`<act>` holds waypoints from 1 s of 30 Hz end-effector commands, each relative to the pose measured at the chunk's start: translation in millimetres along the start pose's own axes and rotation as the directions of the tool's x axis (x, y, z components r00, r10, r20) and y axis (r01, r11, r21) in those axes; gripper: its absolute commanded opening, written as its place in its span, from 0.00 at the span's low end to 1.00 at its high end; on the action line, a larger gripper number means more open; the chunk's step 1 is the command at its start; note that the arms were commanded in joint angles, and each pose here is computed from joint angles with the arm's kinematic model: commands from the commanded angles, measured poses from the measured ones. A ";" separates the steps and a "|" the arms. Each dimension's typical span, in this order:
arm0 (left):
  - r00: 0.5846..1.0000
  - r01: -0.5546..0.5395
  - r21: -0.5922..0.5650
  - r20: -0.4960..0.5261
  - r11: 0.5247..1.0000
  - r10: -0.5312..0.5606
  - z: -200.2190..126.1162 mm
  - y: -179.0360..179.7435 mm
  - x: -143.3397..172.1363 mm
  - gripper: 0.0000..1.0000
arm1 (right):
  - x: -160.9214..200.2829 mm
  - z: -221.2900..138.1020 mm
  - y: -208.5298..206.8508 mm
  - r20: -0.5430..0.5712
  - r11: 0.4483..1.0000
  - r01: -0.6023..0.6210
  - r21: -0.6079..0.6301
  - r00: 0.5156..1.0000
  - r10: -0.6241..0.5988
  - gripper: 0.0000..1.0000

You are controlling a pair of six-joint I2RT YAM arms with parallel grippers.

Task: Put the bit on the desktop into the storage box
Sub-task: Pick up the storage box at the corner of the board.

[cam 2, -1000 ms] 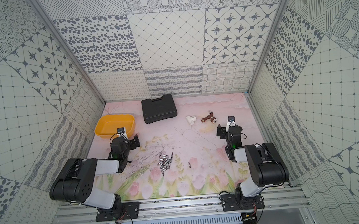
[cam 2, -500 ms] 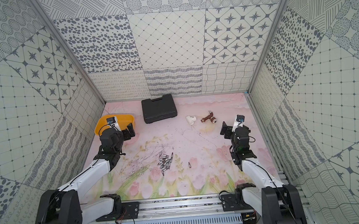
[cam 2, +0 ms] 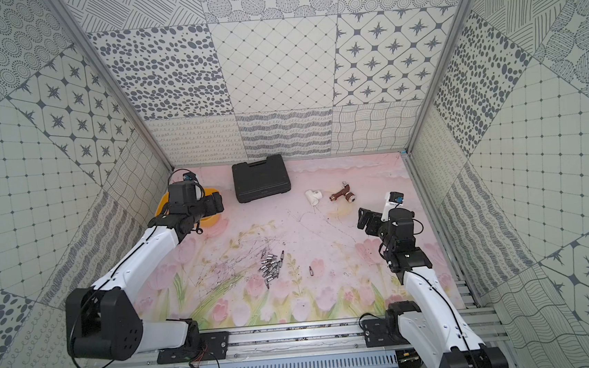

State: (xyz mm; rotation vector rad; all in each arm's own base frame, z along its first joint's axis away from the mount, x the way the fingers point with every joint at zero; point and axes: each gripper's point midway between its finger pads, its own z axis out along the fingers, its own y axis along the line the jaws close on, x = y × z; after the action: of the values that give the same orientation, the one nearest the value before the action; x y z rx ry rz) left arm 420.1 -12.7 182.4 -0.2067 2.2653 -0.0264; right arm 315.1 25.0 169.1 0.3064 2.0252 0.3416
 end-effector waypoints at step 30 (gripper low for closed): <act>0.800 -0.203 -0.038 -0.583 0.978 0.143 103.8 17.2 82.0 0.23 | 7.5 12.9 15.0 -0.151 0.997 -0.070 -0.044 0.987 0.063 0.97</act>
State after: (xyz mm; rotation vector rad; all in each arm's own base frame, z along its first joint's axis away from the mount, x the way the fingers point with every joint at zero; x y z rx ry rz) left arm 458.4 -10.6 57.5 -0.0486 2.8290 0.1039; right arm 316.4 42.2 147.0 0.3224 2.1970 0.4481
